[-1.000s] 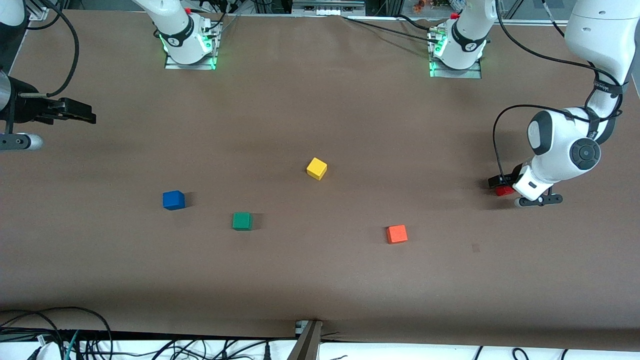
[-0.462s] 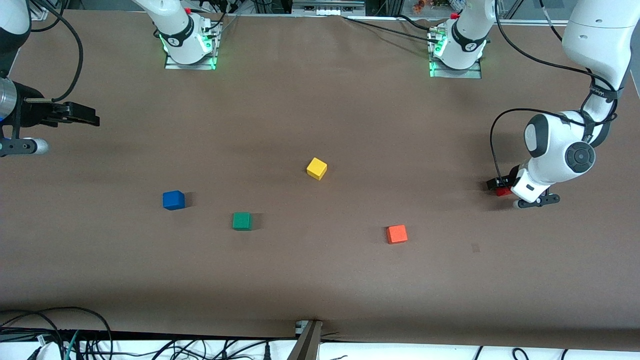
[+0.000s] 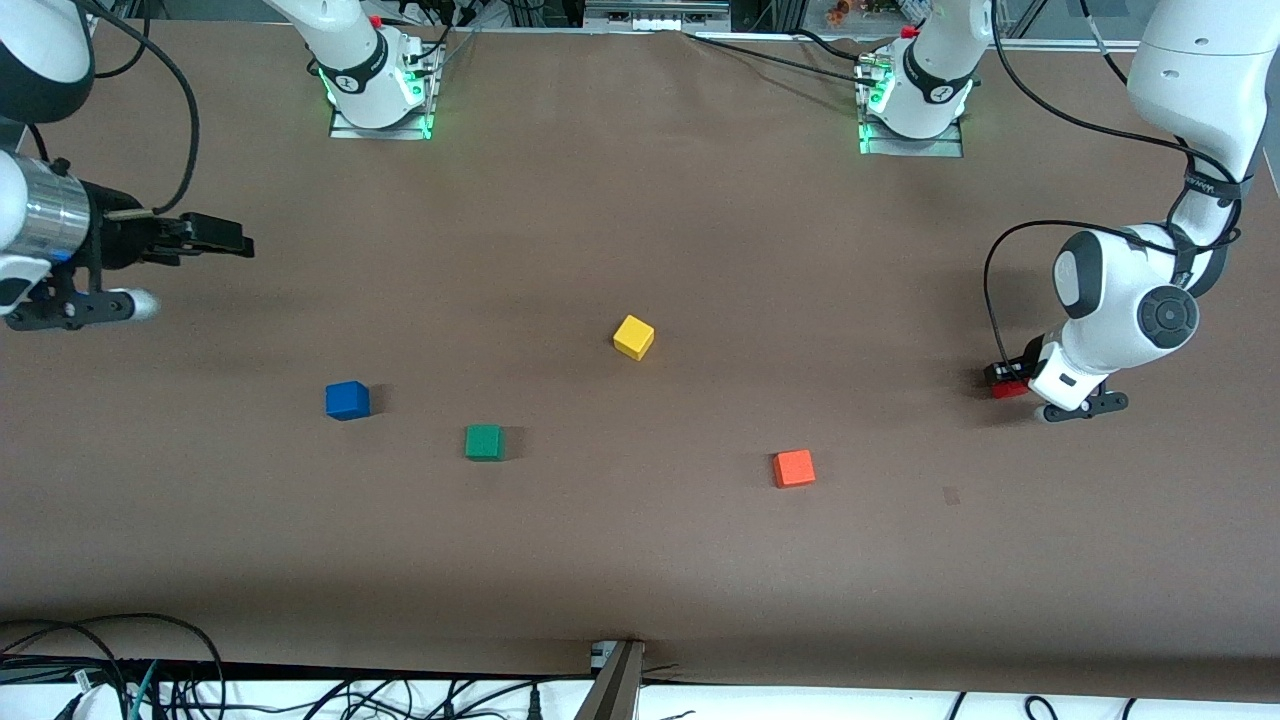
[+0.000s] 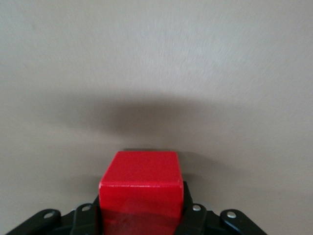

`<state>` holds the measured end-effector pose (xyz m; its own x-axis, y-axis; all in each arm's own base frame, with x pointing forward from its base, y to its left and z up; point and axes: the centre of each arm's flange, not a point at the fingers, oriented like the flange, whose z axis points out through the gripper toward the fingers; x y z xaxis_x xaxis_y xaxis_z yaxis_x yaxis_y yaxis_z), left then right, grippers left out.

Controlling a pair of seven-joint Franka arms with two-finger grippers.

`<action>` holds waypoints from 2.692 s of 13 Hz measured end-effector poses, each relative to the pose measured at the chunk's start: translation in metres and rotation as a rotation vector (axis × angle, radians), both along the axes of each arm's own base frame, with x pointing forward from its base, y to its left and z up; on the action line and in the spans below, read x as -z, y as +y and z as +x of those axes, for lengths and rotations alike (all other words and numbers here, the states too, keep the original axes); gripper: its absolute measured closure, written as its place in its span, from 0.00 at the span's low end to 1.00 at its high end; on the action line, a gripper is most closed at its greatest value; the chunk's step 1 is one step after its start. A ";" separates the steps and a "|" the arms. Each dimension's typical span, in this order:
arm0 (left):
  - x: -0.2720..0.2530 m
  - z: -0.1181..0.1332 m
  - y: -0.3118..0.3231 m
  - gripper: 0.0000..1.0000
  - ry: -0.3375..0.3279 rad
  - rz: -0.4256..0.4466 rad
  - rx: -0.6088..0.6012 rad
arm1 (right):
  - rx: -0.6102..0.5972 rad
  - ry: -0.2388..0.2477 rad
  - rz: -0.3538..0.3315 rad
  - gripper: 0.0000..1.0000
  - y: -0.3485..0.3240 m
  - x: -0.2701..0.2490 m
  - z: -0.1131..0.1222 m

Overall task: Pass red block to right arm, stack on blue
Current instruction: 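Lift the red cube with the left gripper while the right gripper approaches, then carry the red cube toward the right gripper with the left gripper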

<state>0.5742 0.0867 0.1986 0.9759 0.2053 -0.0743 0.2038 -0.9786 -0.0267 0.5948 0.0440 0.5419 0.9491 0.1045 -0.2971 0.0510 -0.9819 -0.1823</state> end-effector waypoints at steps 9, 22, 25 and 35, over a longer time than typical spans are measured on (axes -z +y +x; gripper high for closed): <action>-0.067 0.013 -0.066 0.44 -0.069 -0.103 0.331 | 0.072 0.053 0.381 0.00 0.062 0.060 0.035; -0.052 0.008 -0.202 0.44 -0.206 -0.982 0.806 | 0.235 0.184 0.740 0.00 0.157 0.168 0.065; -0.026 0.018 -0.242 0.44 -0.410 -1.201 0.888 | 0.333 0.238 0.839 0.00 0.179 0.200 0.060; -0.075 0.027 -0.402 0.44 -0.888 -1.242 0.995 | 0.541 0.365 0.976 0.00 0.232 0.260 0.027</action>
